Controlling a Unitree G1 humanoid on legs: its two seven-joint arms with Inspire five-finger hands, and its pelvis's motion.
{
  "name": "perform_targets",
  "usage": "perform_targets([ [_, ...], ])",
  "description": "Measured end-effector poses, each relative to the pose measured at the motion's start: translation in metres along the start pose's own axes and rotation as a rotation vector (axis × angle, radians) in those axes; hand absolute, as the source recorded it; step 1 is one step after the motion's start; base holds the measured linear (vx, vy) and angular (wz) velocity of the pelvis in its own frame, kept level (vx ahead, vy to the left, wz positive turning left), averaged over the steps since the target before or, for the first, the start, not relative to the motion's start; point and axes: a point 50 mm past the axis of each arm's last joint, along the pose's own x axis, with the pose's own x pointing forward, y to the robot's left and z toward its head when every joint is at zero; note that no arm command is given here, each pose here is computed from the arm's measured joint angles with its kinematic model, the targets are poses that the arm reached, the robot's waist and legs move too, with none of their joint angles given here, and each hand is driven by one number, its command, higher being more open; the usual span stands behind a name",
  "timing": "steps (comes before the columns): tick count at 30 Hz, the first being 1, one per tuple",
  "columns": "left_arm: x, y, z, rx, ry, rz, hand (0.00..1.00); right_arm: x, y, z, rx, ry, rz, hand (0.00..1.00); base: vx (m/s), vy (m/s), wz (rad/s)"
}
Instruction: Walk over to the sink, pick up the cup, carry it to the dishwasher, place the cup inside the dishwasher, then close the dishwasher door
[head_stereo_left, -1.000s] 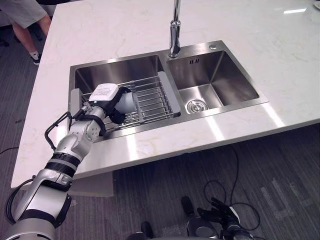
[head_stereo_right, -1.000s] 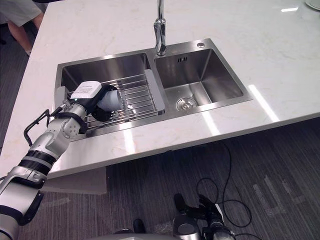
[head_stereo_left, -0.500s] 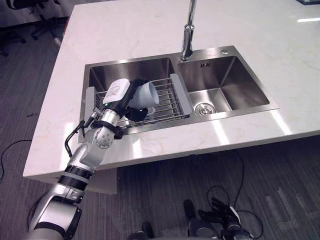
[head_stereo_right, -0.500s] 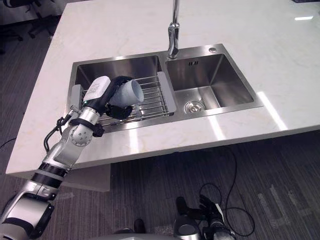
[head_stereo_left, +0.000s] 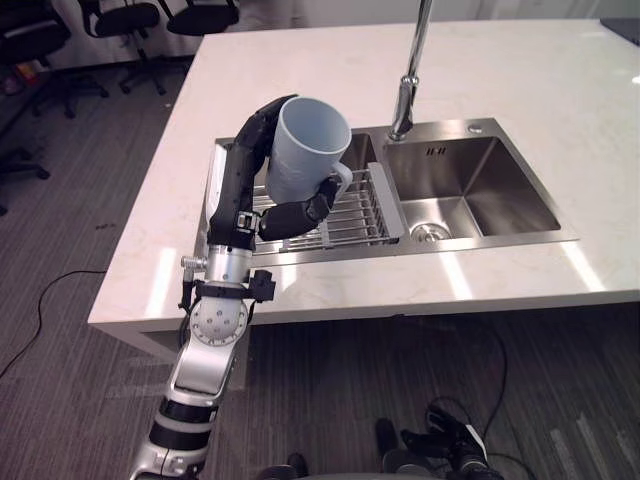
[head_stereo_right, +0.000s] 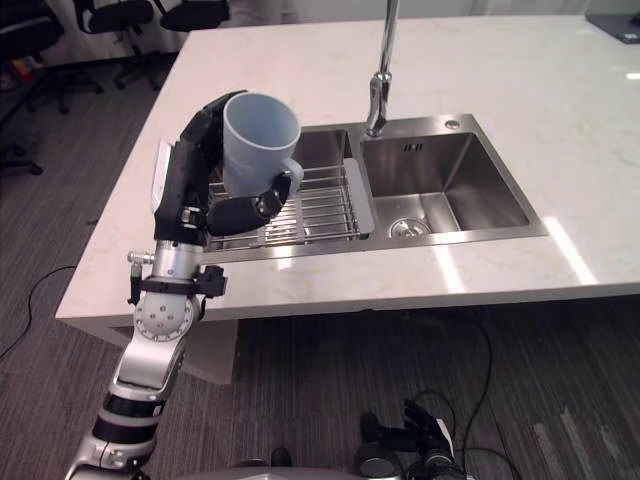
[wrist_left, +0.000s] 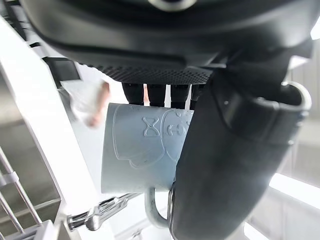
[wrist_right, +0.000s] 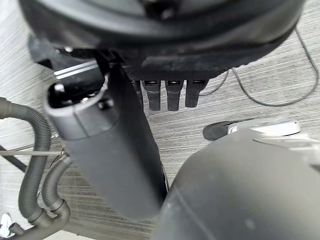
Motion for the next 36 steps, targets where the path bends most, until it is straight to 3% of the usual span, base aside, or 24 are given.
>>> perform_targets([
  [9, -0.042, 0.004, -0.012, -0.215, 0.155, 0.072, 0.30, -0.005, 0.003, -0.010, 0.012, 0.023, -0.002, 0.90, -0.02, -0.011, 0.00],
  [20, -0.072, -0.009, -0.014, -0.317, 0.249, 0.057, 0.30, -0.011, 0.004, -0.011, 0.024, 0.001, -0.017, 0.90, -0.01, -0.010, -0.10],
  [30, -0.067, -0.011, 0.002, -0.340, 0.178, 0.053, 0.30, -0.005, 0.033, 0.024, 0.047, -0.130, 0.040, 0.90, -0.06, -0.035, 0.01],
  [36, -0.066, -0.015, 0.001, -0.384, 0.183, 0.095, 0.30, 0.005, 0.033, 0.057, 0.036, -0.223, 0.019, 0.90, -0.09, -0.068, 0.16],
])
